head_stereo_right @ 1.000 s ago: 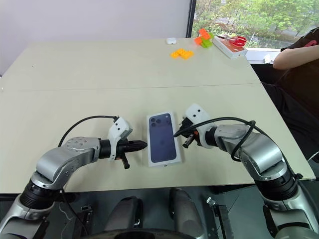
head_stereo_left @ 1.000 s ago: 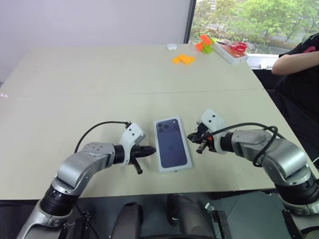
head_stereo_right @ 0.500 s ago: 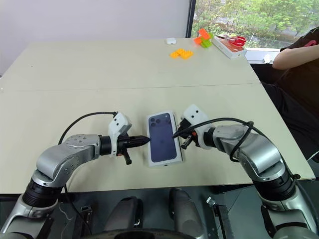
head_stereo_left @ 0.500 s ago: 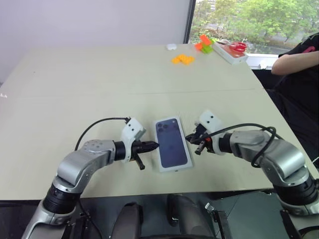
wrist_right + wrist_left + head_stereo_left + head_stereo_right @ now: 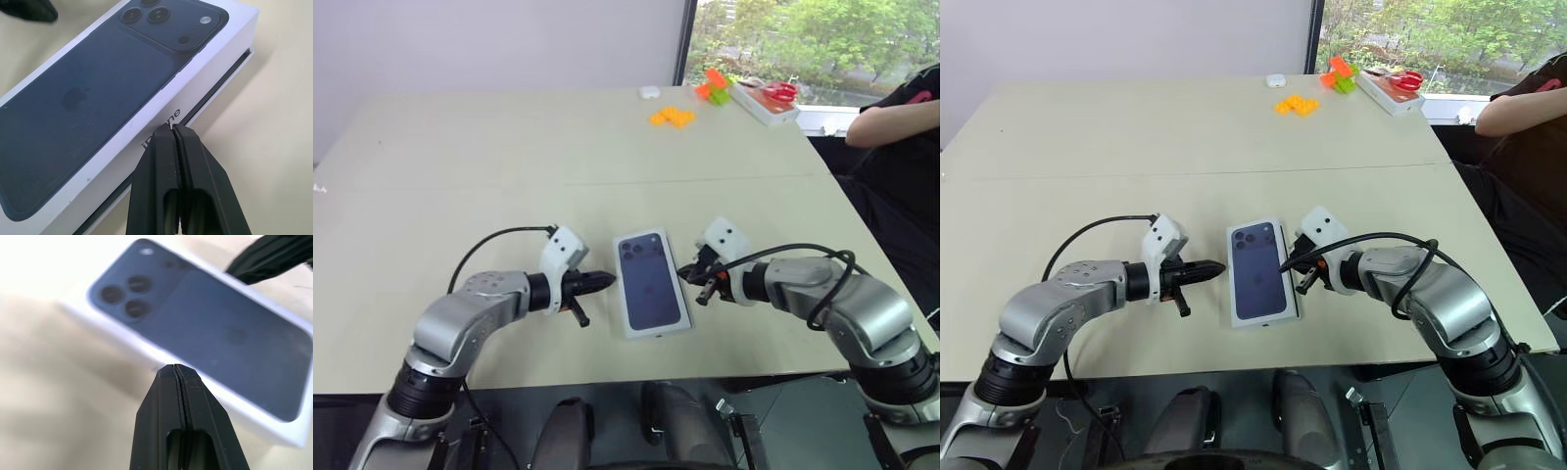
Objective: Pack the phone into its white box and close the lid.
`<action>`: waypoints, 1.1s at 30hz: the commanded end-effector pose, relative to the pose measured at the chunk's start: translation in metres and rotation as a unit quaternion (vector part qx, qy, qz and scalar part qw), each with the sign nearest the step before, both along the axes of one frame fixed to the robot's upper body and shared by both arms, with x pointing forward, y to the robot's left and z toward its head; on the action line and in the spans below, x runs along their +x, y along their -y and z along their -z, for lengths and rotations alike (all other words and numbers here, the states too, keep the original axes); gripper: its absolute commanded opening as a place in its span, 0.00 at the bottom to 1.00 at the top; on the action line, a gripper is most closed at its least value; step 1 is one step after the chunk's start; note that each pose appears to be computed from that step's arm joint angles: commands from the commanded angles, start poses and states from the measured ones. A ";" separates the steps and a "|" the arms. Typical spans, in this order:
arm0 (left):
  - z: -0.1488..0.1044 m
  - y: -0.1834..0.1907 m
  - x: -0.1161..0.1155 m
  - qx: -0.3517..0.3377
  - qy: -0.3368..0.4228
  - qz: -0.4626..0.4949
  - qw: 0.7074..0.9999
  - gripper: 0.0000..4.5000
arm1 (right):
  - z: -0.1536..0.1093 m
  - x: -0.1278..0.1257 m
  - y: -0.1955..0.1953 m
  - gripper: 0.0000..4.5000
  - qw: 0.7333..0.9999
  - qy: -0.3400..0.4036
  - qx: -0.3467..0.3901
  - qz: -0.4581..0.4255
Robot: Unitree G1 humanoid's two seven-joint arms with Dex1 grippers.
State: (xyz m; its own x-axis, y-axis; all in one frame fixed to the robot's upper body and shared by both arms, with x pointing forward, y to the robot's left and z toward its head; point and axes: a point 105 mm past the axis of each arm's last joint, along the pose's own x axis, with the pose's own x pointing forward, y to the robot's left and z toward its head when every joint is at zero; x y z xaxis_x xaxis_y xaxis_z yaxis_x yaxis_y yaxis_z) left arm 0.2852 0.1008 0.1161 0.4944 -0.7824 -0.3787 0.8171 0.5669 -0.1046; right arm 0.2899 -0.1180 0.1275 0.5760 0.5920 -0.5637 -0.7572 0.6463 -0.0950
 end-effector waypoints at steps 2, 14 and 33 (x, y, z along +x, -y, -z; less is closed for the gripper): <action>0.006 0.002 -0.003 0.028 0.002 0.013 1.000 0.00 | -0.008 0.004 0.002 0.01 1.000 0.024 -0.001 0.008; 0.005 0.031 0.001 0.009 0.009 0.034 0.999 0.00 | -0.008 0.001 -0.001 0.01 1.000 0.022 0.000 -0.001; -0.008 0.038 -0.006 -0.038 0.008 0.047 0.998 0.00 | -0.004 -0.004 0.000 0.01 1.000 0.009 0.000 0.000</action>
